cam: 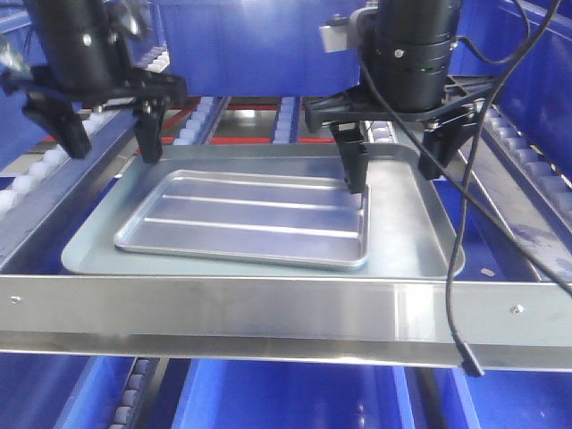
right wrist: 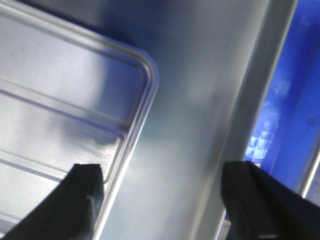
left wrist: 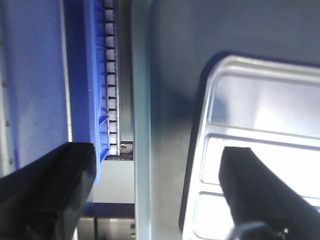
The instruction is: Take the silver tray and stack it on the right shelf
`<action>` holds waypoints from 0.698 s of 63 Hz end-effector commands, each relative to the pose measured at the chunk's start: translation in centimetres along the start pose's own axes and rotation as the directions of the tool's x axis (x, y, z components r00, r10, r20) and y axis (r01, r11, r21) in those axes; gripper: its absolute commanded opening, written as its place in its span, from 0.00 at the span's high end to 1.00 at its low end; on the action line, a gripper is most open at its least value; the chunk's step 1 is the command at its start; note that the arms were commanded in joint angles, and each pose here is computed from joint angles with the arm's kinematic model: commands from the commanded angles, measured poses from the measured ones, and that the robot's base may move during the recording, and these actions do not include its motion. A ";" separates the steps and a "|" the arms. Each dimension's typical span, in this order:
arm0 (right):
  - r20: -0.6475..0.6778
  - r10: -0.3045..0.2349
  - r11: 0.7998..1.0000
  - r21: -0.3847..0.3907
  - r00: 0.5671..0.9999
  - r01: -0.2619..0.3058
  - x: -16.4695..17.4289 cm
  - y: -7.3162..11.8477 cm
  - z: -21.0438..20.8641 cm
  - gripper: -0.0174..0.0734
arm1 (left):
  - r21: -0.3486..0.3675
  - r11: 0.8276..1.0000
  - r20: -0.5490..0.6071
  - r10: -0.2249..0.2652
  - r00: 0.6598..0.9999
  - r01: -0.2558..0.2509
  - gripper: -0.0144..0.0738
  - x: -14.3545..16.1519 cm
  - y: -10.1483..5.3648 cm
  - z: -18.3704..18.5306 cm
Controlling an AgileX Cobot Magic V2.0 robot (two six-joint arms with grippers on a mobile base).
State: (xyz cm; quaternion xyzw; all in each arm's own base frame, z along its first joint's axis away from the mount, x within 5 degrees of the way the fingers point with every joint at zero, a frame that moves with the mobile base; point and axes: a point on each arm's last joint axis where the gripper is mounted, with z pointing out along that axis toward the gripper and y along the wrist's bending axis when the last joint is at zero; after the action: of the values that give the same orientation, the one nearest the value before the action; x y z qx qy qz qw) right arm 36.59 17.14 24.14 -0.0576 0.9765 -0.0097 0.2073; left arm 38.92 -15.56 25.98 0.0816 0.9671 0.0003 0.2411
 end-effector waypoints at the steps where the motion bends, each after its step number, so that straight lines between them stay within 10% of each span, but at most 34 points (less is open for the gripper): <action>1: 0.142 0.001 1.000 -0.030 0.990 0.003 -1.4 -0.6 -4.6 0.15 | -0.003 1.000 0.086 0.012 0.996 -0.012 0.34 -1.5 0.6 -4.1; 21: 0.217 0.040 0.995 -0.096 0.975 -0.020 -0.5 -1.1 -10.5 0.42 | 0.020 0.999 0.056 0.038 0.998 -0.039 0.38 0.3 1.4 -9.4; 44: 0.274 -0.045 0.994 -0.088 0.961 0.071 4.7 -1.8 -13.0 0.75 | 0.083 0.996 0.307 0.015 0.951 -0.042 0.96 7.7 4.0 -17.1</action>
State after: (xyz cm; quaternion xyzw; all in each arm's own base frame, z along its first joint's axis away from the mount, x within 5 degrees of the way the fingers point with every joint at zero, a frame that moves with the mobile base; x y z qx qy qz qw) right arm 28.88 15.50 31.93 -0.0799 0.9581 0.0276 0.2737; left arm 27.29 -10.72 35.49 0.1048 0.9453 -0.0270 0.3077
